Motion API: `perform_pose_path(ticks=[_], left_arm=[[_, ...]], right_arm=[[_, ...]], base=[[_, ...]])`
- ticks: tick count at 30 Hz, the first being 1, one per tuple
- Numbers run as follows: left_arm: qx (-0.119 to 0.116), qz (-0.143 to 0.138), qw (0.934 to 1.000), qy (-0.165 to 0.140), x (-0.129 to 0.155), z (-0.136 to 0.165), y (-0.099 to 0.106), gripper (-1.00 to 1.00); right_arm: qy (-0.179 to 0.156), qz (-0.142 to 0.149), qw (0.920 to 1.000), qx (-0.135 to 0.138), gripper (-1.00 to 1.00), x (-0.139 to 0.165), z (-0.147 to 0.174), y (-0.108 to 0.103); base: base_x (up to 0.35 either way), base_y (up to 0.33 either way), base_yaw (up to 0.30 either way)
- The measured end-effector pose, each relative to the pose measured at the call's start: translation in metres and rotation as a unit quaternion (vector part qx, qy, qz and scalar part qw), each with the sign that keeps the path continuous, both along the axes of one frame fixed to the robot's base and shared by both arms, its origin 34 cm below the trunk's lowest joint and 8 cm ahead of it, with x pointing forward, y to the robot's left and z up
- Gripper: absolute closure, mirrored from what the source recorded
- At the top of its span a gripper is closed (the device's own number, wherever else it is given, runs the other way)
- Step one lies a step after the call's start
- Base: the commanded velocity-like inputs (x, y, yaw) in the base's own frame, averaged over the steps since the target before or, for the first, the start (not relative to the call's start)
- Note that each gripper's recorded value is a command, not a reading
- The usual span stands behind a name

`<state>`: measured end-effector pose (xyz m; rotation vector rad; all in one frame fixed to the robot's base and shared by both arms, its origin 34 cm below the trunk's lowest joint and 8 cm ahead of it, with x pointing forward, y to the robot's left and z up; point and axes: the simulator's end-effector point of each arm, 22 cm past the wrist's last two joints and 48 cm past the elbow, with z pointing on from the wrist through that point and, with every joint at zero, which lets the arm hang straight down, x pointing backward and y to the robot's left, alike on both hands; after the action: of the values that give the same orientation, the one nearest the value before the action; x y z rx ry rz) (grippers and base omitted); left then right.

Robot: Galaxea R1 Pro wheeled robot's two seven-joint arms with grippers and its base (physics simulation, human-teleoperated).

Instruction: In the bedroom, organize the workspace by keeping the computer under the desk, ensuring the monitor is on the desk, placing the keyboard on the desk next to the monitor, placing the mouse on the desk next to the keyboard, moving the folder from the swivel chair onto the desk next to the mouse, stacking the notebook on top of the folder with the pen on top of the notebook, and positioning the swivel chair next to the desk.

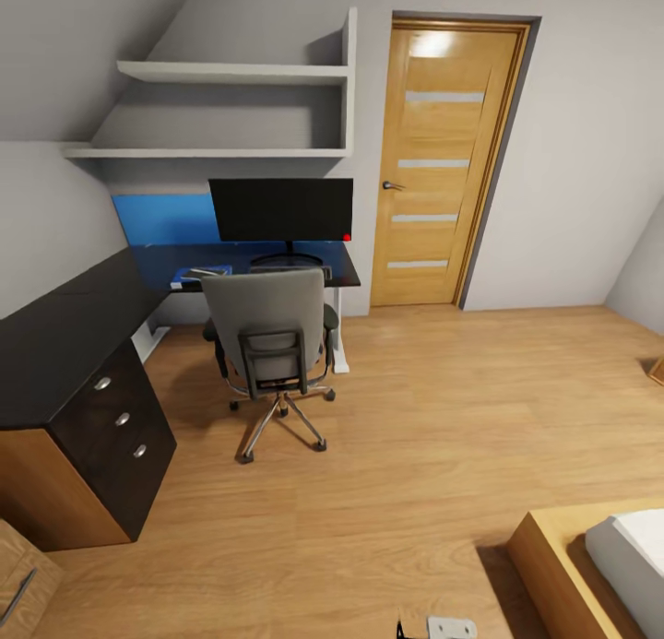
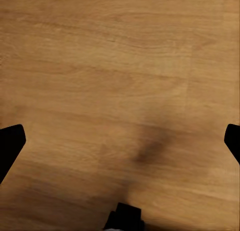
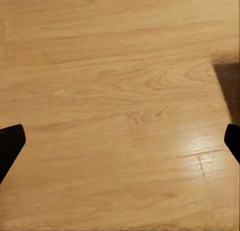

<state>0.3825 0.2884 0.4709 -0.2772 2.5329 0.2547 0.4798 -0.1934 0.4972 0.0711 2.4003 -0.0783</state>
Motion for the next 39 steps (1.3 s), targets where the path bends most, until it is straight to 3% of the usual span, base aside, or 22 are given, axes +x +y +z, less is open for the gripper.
perform_pose_path(ticks=[10, 16, 23, 30, 34, 39], left_arm=[[0.009, 0.004, 0.9997, 0.024, -0.02, 0.009, 0.017, -1.0], [0.006, 0.01, 0.9992, 0.039, -0.033, 0.014, 0.02, -1.0], [-0.002, 0.022, 0.9989, 0.041, -0.039, 0.024, 0.02, -1.0], [0.002, 0.025, 0.9996, 0.01, -0.034, 0.041, 0.021, -1.0], [0.01, 0.025, 0.9993, -0.026, -0.031, 0.055, 0.023, -1.0], [0.013, 0.023, 0.998, -0.057, -0.026, 0.07, 0.023, -1.0]], right_arm=[[0.045, 0.001, 0.9987, -0.021, -1.0, -0.028, -0.001, -0.027], [0.053, 0.001, 0.9982, -0.029, -1.0, -0.036, 0.006, -0.036], [0.041, -0.006, 0.9981, -0.045, -1.0, -0.034, 0.02, -0.061], [-0.007, -0.011, 0.9988, -0.047, -1.0, -0.022, 0.044, -0.07], [-0.027, -0.011, 0.9985, -0.047, -1.0, -0.019, 0.056, -0.071], [-0.056, 0.009, 0.9978, -0.035, -1.0, -0.019, 0.07, -0.061]], base=[[0.0, 0.0, 0.0], [0.0, 0.0, 0.0], [0.0, 0.0, 0.0], [0.0, 0.0, 0.0], [0.0, 0.0, 0.0], [0.0, 0.0, 0.0]])
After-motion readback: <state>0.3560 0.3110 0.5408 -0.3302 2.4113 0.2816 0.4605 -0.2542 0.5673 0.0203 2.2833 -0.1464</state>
